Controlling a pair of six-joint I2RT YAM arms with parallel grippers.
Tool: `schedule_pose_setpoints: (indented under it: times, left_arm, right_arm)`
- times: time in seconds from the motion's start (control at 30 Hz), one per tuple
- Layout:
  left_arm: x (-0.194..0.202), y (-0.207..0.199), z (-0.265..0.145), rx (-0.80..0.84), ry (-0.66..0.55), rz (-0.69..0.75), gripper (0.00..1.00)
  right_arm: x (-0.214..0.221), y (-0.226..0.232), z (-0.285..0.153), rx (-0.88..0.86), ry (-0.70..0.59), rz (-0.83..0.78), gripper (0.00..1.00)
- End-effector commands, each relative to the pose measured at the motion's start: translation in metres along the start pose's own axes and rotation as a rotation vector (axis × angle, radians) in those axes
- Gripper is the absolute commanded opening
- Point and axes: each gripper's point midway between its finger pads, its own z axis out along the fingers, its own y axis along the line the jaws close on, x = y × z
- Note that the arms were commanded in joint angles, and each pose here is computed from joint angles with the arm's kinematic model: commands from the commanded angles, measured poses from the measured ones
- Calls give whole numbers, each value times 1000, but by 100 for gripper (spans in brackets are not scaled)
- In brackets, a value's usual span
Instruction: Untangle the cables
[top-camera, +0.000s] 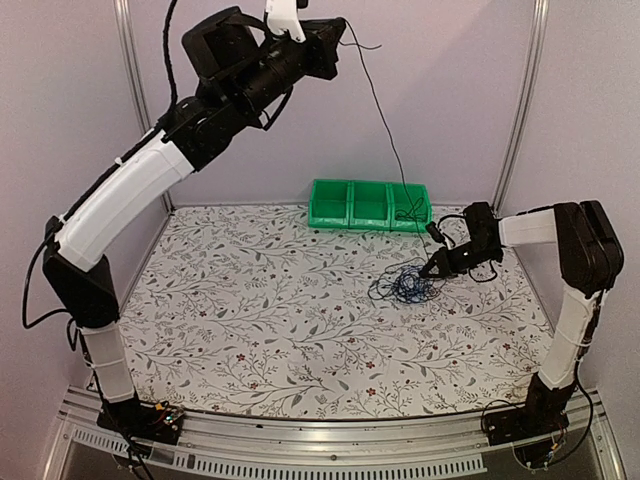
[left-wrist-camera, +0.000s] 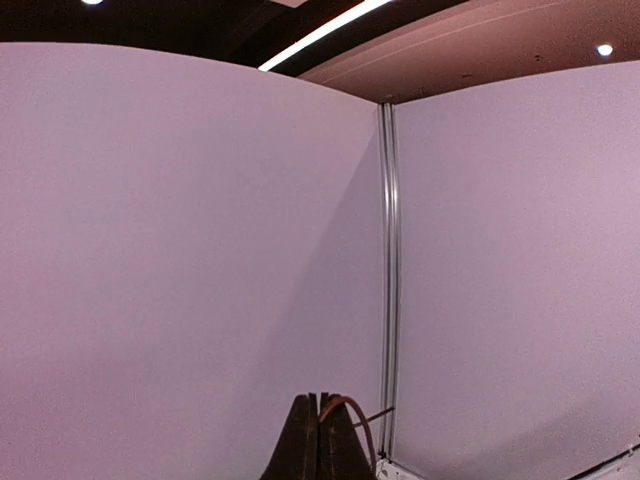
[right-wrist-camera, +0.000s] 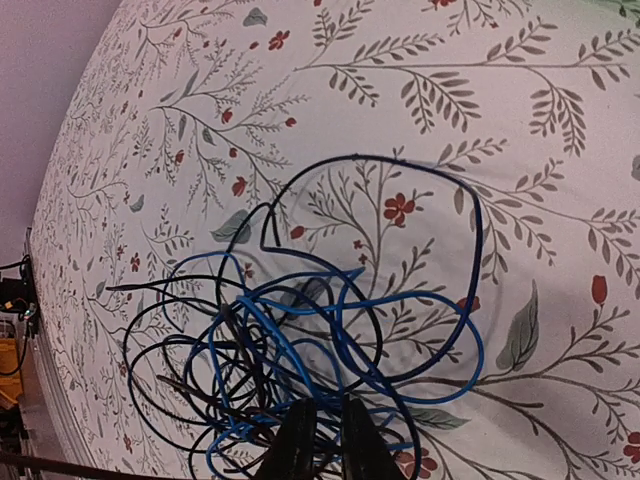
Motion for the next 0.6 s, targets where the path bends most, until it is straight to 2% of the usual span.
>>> schedule_pose_setpoints:
  times: [0.0, 0.2, 0.43, 0.57]
  left_arm:
    - [-107, 24, -37, -89, -233, 9, 0]
    - [-134, 30, -54, -109, -285, 18, 0]
    - [-182, 35, -80, -149, -404, 58, 0]
    - [-204, 40, -93, -171, -452, 81, 0]
  right_arm:
    - [32, -30, 3, 92, 100, 108, 15]
    - [30, -33, -18, 125, 60, 80, 0]
    - [48, -65, -39, 251, 78, 138, 0]
    - [57, -100, -66, 388, 82, 188, 6]
